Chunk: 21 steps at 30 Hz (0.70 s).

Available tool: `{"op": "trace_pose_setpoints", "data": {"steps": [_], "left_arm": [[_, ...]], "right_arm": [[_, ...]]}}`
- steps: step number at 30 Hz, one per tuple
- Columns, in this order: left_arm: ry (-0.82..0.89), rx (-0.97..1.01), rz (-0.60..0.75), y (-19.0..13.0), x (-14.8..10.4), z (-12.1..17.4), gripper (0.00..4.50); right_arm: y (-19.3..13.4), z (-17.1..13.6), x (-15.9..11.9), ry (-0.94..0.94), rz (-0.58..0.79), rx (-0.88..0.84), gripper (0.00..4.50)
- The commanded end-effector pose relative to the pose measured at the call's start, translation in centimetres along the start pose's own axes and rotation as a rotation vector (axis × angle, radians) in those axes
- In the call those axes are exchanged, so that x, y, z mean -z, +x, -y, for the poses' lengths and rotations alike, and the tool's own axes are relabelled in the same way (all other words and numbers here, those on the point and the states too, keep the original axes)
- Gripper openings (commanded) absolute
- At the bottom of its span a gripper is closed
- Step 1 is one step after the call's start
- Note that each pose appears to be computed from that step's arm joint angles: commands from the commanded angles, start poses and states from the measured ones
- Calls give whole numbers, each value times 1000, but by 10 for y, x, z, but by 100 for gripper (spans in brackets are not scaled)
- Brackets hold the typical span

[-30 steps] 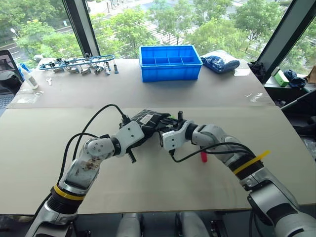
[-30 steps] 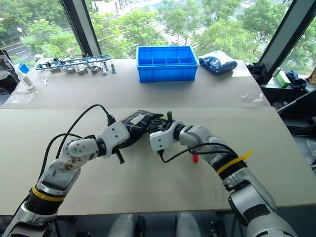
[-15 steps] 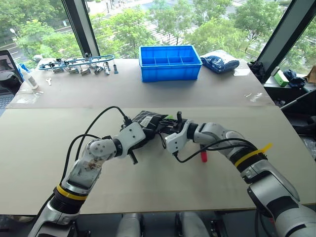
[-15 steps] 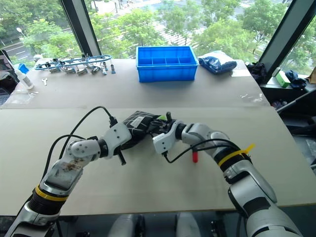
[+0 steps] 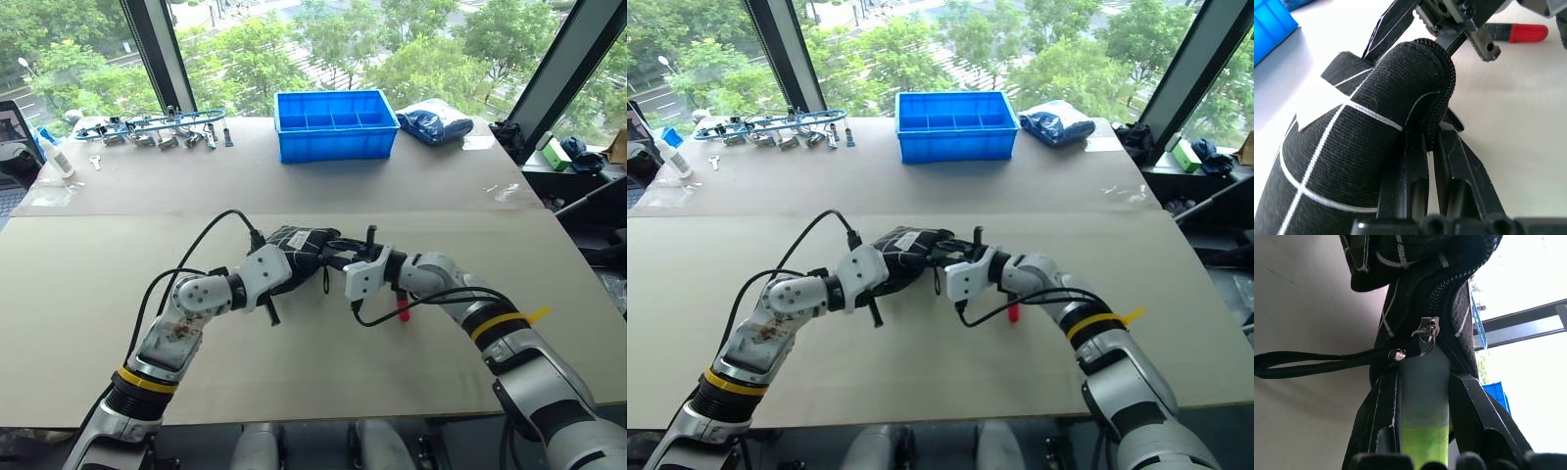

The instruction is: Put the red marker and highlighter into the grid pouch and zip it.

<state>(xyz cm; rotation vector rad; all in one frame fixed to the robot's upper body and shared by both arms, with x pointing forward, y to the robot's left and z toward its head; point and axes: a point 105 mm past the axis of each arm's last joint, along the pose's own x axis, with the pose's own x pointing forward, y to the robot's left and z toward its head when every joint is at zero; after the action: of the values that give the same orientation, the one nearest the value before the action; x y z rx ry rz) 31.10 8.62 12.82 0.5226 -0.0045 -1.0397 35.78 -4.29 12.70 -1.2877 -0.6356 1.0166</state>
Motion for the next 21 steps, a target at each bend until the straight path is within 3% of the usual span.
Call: {"op": "trace_pose_setpoints", "data": {"steps": [1, 4, 14, 17, 21], "left_arm": [[48, 3, 97, 0, -19, -2, 0], [39, -2, 101, 0, -15, -3, 0], [5, -20, 114, -4, -5, 0, 0], [-37, -40, 156, -5, -9, -2, 0], [-86, -34, 202, -6, -11, -2, 0]], "right_arm": [[9, 7, -30, -101, 139, -15, 253], [2, 19, -23, -189, 111, -1, 357], [-63, 56, 7, -320, -19, -1, 357], [-87, 63, 12, -249, -74, -2, 357], [-114, 65, 12, 130, -135, 12, 357]]}}
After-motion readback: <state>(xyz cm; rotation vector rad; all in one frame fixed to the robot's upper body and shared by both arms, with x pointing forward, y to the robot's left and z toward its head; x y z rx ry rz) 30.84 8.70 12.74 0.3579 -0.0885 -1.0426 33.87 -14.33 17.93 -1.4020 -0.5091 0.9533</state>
